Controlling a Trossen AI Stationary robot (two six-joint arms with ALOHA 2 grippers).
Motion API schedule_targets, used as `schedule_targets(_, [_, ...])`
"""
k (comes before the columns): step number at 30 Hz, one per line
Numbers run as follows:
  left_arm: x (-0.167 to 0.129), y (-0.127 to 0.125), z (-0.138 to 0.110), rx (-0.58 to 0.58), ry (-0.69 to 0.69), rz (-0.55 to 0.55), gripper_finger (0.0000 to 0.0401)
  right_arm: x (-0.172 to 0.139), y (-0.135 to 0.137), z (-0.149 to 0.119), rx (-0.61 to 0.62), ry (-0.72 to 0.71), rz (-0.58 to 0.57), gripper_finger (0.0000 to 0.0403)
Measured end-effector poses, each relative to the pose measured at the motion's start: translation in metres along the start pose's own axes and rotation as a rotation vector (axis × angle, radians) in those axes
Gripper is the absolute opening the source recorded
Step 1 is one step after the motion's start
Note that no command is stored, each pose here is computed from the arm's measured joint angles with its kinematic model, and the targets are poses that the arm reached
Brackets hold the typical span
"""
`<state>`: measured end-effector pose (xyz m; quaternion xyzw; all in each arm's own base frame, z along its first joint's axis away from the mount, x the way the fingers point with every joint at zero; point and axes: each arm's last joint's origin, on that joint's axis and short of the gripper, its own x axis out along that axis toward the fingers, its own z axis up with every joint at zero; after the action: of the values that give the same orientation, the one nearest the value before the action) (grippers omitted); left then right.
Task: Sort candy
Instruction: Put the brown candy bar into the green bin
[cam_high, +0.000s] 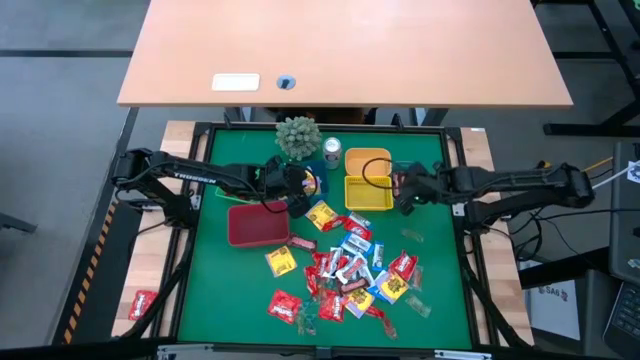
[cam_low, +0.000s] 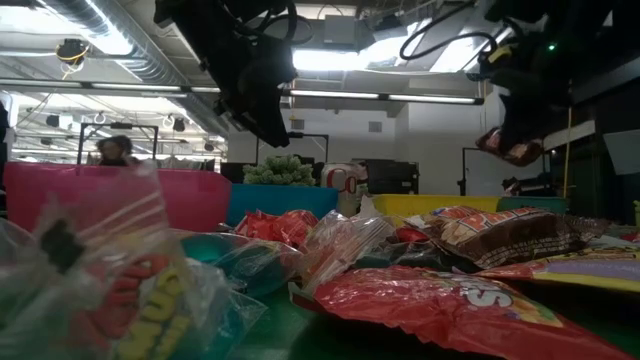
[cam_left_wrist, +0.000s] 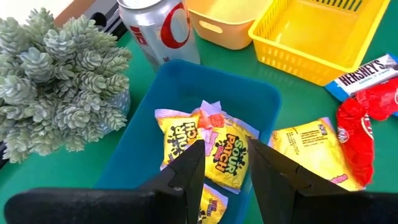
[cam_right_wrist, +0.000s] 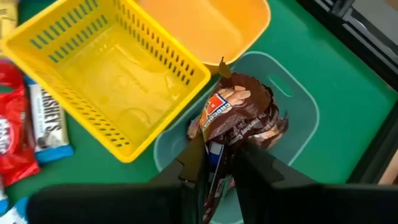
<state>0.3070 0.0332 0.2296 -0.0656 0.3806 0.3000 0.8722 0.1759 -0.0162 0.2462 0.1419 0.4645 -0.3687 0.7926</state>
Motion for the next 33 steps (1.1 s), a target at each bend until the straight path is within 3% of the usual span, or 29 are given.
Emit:
schedule_targets(11, [-0.007, -0.013, -0.004, 0.044, -0.007, -0.037, 0.0115, 0.001, -0.002, 0.001, -0.037, 0.004, -0.01, 0.0062])
schedule_targets(24, [-0.013, -0.027, -0.004, 0.048, -0.061, -0.089, 0.0161, 0.001, -0.002, 0.001, -0.039, 0.004, -0.01, 0.0064])
schedule_targets(27, [-0.015, -0.03, -0.005, 0.055, -0.062, -0.096, 0.0162, 0.001, -0.003, 0.001, -0.041, 0.008, -0.014, 0.0083])
schedule_targets(33, [-0.018, -0.036, -0.006, 0.063, -0.077, -0.117, 0.0162, 0.001, -0.003, 0.001, -0.047, -0.008, -0.045, 0.016])
